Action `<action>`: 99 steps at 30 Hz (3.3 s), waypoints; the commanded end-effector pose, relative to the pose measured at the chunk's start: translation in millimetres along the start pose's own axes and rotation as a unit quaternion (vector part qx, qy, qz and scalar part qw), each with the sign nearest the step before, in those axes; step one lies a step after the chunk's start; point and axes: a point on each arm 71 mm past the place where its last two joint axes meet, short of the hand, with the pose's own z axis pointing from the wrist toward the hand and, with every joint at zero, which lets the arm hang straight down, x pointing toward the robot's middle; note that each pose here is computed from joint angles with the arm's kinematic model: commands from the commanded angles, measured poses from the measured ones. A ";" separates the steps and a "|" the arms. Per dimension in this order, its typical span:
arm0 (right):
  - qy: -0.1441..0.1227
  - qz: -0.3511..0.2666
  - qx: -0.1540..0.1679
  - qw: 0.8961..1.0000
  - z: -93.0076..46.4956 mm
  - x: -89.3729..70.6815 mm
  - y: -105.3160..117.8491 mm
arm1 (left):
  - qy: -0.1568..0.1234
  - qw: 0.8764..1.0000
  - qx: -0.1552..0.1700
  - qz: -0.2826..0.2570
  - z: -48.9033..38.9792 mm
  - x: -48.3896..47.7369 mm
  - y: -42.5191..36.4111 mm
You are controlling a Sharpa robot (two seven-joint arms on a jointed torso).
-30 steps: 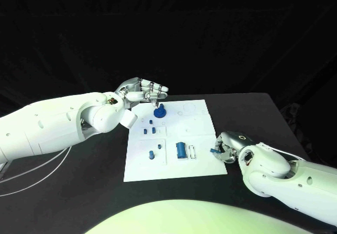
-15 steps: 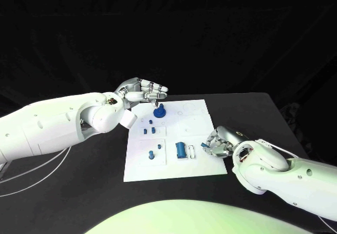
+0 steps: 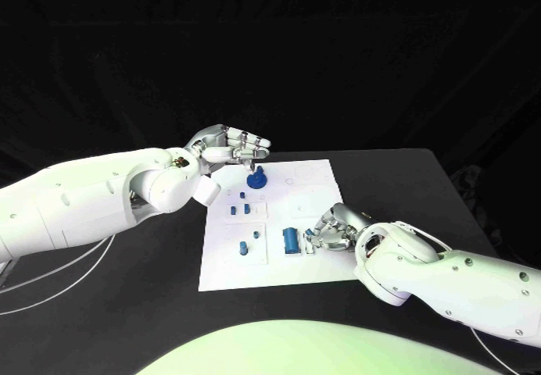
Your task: Assemble the parts on the task board
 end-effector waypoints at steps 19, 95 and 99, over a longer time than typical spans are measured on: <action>0.040 -0.009 0.015 0.999 12.2 11.4 -4.0 | 0.016 1.000 -0.002 -0.005 -0.1 3.9 -0.8; -0.004 -0.055 -0.144 0.988 3.6 5.0 -13.0 | 0.014 1.000 -0.005 -0.005 -0.7 1.5 0.0; -0.003 -0.053 -0.142 0.988 4.8 5.4 -13.9 | 0.015 1.000 -0.005 -0.005 -0.8 1.6 0.0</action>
